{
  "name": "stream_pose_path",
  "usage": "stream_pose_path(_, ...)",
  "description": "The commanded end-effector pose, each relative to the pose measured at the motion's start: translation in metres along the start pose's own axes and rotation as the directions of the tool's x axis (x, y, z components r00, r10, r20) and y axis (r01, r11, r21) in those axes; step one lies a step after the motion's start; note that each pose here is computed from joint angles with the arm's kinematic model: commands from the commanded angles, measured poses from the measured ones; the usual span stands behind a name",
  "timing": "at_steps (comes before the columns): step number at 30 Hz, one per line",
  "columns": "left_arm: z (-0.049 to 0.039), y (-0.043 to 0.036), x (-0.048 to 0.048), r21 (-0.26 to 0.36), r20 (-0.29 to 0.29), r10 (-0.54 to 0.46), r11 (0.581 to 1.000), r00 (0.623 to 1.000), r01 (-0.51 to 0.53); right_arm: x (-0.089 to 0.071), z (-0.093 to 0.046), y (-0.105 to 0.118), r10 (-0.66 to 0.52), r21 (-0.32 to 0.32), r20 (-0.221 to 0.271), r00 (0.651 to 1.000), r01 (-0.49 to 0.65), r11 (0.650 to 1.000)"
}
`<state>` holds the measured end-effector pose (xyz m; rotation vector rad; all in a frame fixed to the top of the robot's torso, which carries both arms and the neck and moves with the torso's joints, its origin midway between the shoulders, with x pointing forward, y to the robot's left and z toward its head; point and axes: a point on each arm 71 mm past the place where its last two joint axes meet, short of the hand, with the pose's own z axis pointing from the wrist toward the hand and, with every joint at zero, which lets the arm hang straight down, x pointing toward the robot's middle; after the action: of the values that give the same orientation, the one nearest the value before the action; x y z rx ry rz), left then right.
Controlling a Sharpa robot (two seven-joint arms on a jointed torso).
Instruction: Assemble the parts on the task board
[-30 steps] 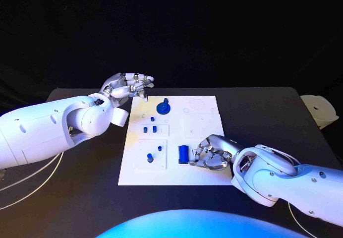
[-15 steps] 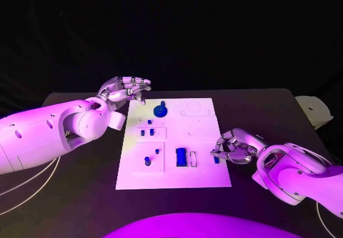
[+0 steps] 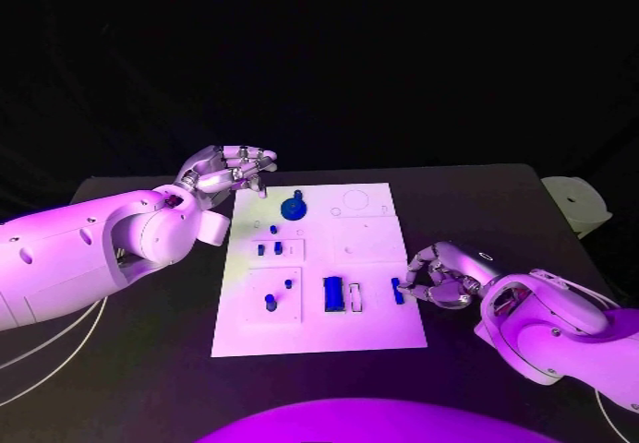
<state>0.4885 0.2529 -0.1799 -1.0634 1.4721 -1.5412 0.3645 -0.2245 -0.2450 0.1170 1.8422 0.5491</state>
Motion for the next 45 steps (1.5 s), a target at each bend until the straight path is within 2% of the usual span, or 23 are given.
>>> stream_pose_path(1, 0.0004, -0.0011, 0.0026, 0.01, -0.018, -0.011, 1.0, 1.0, 0.011, 0.003, 0.002, -0.001, -0.057, 0.022, 0.004, 0.998, 0.057, 0.998)
stream_pose_path(17, -0.0006, -0.0011, 0.0013, 0.007, -0.016, -0.011, 1.0, 1.0, 0.011, 0.02, 0.013, -0.002, -0.14, 0.052, -0.048, 0.989, 0.143, 0.988)
stream_pose_path(23, -0.0008, -0.0011, 0.001, 0.006, -0.016, -0.01, 1.0, 1.0, 0.011, 0.023, 0.014, -0.001, -0.162, 0.047, -0.065, 0.985, 0.165, 0.985)
stream_pose_path(31, -0.001, -0.0011, 0.0006, 0.005, -0.015, -0.01, 1.0, 1.0, 0.01, 0.029, 0.014, 0.003, -0.209, 0.022, -0.12, 0.97, 0.213, 0.977)
stream_pose_path(45, -0.0016, -0.0012, 0.0003, 0.003, -0.014, -0.01, 1.0, 1.0, 0.01, 0.028, 0.013, 0.007, -0.219, 0.012, -0.088, 0.972, 0.221, 0.975)
